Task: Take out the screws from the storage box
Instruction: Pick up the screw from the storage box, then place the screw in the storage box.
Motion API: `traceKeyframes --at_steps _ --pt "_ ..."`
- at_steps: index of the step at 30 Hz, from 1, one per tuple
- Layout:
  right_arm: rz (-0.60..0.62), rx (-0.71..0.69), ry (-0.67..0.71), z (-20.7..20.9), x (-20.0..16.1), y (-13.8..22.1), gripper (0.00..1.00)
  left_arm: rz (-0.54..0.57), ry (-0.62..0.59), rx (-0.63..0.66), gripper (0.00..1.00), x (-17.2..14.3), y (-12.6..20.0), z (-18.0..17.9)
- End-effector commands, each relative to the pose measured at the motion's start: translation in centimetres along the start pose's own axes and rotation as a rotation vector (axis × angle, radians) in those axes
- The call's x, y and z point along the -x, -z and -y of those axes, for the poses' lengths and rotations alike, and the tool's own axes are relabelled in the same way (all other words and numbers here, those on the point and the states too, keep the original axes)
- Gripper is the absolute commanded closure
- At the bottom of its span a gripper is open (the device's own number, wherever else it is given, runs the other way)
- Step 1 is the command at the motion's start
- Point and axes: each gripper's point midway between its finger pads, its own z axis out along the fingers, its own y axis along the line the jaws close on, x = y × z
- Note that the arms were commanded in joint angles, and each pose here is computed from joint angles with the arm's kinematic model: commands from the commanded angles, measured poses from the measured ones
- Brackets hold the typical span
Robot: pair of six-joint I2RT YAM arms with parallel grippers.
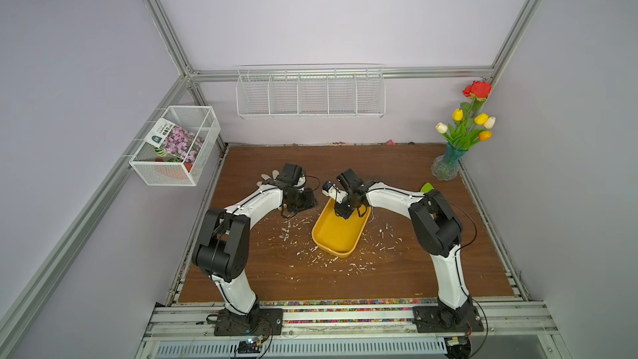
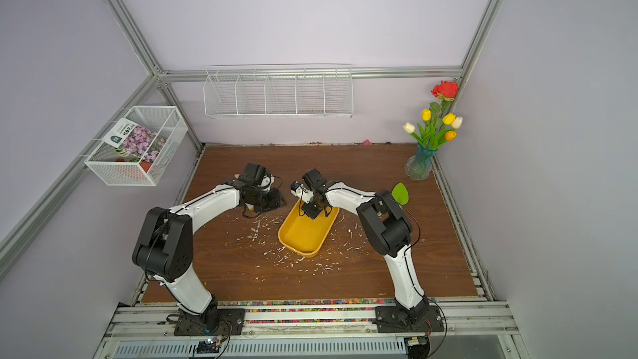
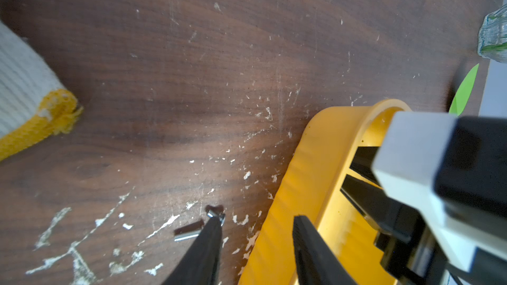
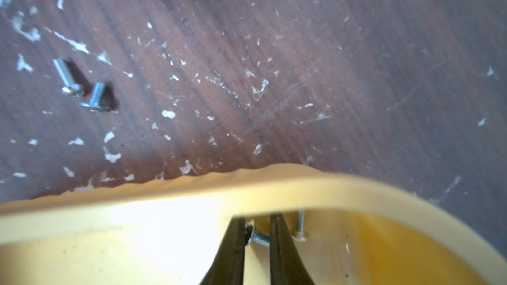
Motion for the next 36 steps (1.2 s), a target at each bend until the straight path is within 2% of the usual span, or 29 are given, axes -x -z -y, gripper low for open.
traceKeyframes --at_steps 1,3,7,19,24,32,36 --pt "0.051 0.019 -0.079 0.5 1.0 2.4 0.88 0.005 -0.004 -0.010 0.53 0.1 0.0 0.0" --pt "0.042 0.020 -0.096 0.8 0.6 2.3 0.81 0.005 -0.006 -0.010 0.53 0.2 0.0 0.0" --pt "0.014 0.020 -0.098 0.9 -0.3 1.9 0.78 0.005 -0.004 -0.010 0.53 0.2 0.0 0.0" --pt "-0.011 0.061 -0.129 -0.4 -2.3 1.7 0.86 0.004 -0.007 -0.011 0.54 0.2 0.1 0.1" --pt "0.023 0.108 -0.155 -1.2 -2.1 2.8 0.86 -0.001 -0.008 -0.017 0.54 0.2 -0.1 0.2" --pt "0.107 0.153 -0.232 -0.3 -0.7 5.2 0.88 0.000 -0.008 -0.019 0.54 0.1 -0.2 0.2" --pt "0.053 0.147 -0.218 0.0 -1.5 4.7 0.89 -0.009 -0.004 -0.021 0.54 0.0 -0.4 0.1"
